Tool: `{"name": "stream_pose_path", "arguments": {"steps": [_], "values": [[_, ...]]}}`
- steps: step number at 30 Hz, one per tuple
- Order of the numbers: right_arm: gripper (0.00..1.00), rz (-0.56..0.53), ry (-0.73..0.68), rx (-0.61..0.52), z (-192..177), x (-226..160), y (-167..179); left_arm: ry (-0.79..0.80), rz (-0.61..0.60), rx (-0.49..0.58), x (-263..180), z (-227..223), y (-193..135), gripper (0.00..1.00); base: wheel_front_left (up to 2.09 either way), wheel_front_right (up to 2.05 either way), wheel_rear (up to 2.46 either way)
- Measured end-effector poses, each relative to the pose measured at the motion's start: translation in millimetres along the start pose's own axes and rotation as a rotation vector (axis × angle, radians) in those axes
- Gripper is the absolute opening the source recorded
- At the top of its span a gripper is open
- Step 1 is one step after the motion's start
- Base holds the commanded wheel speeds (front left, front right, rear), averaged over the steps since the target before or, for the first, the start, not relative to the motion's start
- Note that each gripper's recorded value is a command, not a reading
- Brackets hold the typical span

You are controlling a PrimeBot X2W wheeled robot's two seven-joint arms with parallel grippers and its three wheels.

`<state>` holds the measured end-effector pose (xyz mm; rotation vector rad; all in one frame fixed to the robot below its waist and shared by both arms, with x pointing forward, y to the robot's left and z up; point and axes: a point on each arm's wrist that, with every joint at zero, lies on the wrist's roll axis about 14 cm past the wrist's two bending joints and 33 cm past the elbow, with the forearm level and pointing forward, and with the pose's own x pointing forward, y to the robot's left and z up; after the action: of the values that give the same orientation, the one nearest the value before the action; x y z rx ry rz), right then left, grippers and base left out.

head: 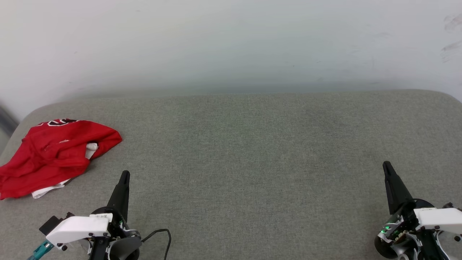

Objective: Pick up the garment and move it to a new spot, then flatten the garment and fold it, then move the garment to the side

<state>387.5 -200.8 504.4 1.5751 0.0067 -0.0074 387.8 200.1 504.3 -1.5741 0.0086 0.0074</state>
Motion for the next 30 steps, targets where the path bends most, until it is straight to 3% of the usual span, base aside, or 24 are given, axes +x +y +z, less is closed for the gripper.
{"name": "stream_pose_path", "arguments": {"steps": [30], "values": [[0.0,0.0,0.0,0.0,-0.1,0.0,0.0,0.0,0.0,0.0,0.0,0.0,0.0,0.0,0.0,0.0,0.0]]}}
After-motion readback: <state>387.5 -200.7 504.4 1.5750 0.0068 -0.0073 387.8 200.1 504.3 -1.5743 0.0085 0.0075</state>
